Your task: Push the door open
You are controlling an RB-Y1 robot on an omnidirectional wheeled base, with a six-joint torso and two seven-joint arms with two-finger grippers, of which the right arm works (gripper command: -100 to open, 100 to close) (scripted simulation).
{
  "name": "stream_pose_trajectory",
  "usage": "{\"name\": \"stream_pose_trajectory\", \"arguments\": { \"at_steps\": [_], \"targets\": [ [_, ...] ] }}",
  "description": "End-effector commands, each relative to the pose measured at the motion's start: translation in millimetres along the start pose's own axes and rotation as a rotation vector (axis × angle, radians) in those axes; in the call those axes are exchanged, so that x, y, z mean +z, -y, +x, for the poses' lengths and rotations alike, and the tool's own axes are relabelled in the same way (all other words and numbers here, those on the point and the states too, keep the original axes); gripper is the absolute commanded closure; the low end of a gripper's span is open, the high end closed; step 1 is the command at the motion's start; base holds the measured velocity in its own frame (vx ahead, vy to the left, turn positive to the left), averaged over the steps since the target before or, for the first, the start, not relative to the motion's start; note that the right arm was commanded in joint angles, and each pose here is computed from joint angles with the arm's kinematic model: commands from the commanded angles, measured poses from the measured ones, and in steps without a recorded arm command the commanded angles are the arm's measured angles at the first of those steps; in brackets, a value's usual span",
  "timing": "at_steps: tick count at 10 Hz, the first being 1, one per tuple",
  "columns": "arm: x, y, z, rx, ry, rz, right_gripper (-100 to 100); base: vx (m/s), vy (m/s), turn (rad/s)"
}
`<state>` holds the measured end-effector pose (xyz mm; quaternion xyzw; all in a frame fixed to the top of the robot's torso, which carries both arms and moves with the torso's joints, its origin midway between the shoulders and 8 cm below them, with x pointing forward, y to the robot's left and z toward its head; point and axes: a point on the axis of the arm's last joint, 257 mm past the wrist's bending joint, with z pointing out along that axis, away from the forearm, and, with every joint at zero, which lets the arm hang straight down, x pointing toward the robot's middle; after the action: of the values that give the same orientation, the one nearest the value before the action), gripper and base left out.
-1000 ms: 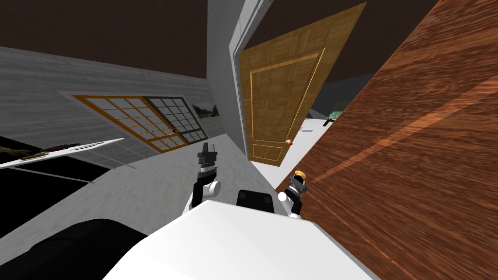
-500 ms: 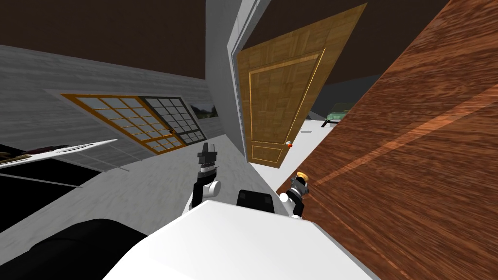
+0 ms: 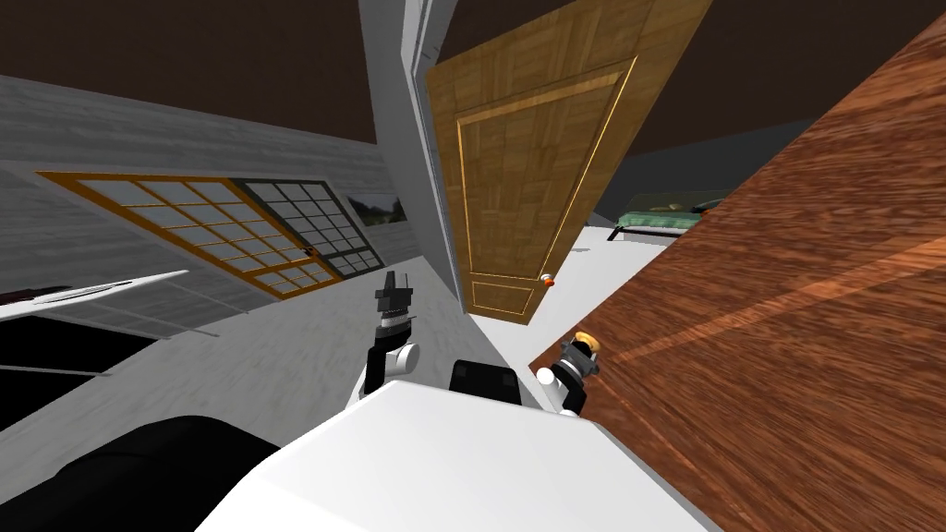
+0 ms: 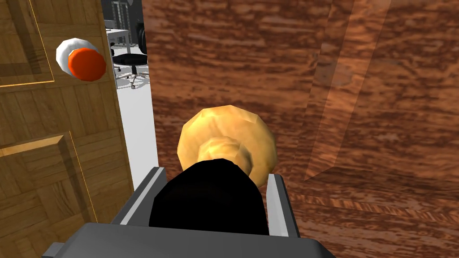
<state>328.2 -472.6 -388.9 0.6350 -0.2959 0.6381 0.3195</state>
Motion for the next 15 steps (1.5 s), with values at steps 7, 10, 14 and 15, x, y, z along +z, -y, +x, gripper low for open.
{"name": "stream_pose_trajectory", "arguments": {
  "at_steps": [7,10,14,15],
  "targets": [
    [14.3,-65.3,3.7,0.004,-0.005,-0.170,100,0.189,-0.102,-0.060],
    [13.3,-82.3,1.0,0.011,0.003,-0.220,100,0.161,-0.090,-0.052],
    [9.7,-99.2,-3.4,0.020,0.015,-0.273,100,0.165,-0.061,-0.057],
    [8.2,-103.2,-4.9,0.023,0.019,-0.287,100,0.179,-0.063,-0.054]
  ]
}}
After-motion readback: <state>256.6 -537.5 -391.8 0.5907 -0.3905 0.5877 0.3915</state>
